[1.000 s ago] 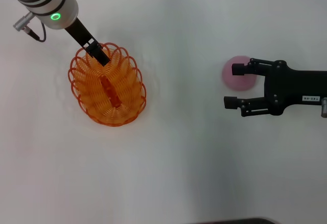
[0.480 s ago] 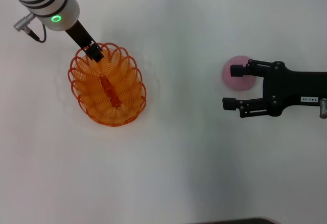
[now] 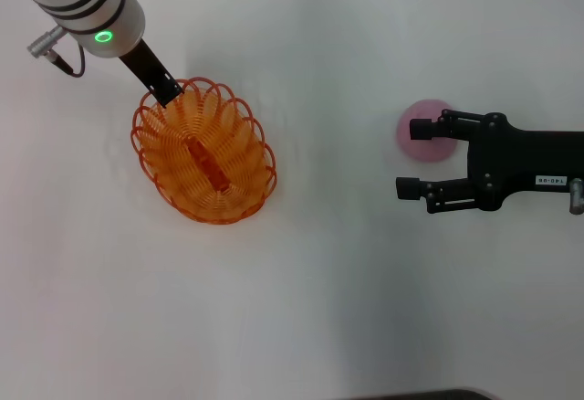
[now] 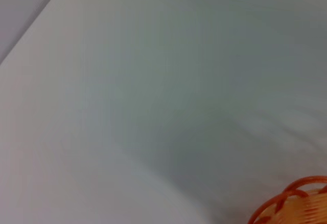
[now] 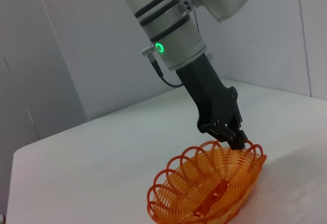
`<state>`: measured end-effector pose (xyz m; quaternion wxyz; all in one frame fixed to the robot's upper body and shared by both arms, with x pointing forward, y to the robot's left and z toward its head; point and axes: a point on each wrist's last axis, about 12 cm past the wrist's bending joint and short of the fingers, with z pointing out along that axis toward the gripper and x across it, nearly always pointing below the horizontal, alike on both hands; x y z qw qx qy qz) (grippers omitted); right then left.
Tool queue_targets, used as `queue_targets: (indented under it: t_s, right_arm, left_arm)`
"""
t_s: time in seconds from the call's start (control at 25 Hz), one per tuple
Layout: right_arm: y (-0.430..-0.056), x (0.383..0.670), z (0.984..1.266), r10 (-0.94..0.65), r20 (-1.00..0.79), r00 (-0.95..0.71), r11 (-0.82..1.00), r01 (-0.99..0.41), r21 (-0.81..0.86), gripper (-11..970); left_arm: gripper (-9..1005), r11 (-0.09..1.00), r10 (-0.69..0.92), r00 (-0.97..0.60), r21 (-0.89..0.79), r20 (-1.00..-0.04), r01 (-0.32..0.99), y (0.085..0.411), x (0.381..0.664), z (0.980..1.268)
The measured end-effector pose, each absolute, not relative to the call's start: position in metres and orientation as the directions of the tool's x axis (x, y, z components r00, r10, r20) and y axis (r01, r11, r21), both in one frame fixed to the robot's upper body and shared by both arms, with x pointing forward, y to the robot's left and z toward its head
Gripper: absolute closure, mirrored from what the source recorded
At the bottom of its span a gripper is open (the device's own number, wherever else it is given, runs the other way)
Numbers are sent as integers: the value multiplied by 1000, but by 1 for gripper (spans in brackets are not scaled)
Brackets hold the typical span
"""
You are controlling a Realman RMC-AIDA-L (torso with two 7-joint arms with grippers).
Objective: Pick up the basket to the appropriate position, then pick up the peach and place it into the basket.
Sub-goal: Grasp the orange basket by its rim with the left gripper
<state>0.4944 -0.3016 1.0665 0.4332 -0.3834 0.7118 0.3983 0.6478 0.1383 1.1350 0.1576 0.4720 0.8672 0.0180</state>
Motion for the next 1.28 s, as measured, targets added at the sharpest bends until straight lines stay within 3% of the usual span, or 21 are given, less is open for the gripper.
queue_targets:
  t_s: [0.12,0.68,1.28]
  right_arm:
    - [-302,494,1066,-201,-922,-330,388,-891,234,7]
    - [-302,495,1067,-192,-926,-326,395,-889,231,8]
    - [-307,498,1072,-150,-940,-306,432,-876,216,8]
  left_arm:
    - [917,552,825,-503,181,-257,814,138,648,1135]
    - [918,547,829,-497,182,-258,817,136,647,1137]
    - [939,638,751,-590,96,-296,764,133,644,1171]
